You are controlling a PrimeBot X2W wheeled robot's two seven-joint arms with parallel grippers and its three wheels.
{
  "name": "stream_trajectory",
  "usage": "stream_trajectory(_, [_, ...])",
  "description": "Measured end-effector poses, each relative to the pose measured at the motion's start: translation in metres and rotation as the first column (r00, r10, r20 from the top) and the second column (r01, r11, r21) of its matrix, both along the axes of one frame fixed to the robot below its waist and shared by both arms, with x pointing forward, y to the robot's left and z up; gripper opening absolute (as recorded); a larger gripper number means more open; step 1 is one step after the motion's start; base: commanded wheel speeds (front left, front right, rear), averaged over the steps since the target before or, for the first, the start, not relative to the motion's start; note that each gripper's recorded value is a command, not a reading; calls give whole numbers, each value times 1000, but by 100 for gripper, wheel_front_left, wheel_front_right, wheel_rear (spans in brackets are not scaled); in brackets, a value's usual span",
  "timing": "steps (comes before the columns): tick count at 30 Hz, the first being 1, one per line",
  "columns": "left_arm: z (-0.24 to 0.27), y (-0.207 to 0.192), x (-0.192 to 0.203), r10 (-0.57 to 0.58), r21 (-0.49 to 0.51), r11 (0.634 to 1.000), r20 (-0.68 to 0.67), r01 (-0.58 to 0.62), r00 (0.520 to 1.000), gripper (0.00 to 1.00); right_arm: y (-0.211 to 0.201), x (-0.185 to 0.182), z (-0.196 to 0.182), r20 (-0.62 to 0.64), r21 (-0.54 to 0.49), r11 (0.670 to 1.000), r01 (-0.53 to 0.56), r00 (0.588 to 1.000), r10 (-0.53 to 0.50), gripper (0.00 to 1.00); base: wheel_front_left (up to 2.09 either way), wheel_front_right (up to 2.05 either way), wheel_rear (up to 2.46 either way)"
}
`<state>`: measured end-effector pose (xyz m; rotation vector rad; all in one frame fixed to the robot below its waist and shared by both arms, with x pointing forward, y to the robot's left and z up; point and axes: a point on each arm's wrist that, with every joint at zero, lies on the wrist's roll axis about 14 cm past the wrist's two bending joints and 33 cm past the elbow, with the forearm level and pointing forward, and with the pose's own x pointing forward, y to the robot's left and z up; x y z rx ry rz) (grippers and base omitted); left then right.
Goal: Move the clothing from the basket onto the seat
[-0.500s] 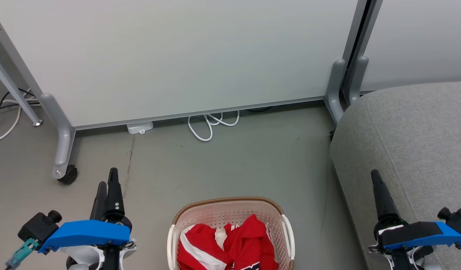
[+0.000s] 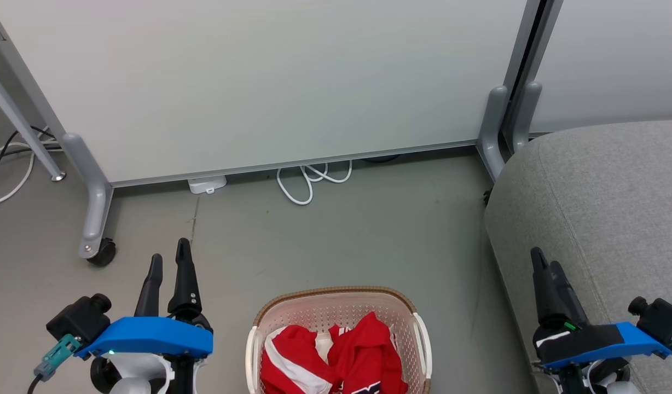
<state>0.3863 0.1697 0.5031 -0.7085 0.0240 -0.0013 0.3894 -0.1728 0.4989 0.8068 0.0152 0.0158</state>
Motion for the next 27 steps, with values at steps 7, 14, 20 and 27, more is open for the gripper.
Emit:
stream_trajectory(7, [0,-4,0,-14,106,994,8,13,1000,100,2,1,1,14,-83,997,-6,1000,7,100,0,0,0])
stream_trajectory(14, [-2,-9,-1,-31,205,978,11,29,999,100,6,1,-1,16,-166,986,-19,1000,22,100,0,0,0])
stream_trajectory(20, [-4,-14,-2,-51,277,960,16,44,999,100,10,1,-2,20,-226,974,-30,999,35,100,0,0,0])
stream_trajectory(27, [-2,-18,-1,-68,348,936,29,54,997,100,13,2,0,35,-286,958,-35,998,47,100,0,0,0])
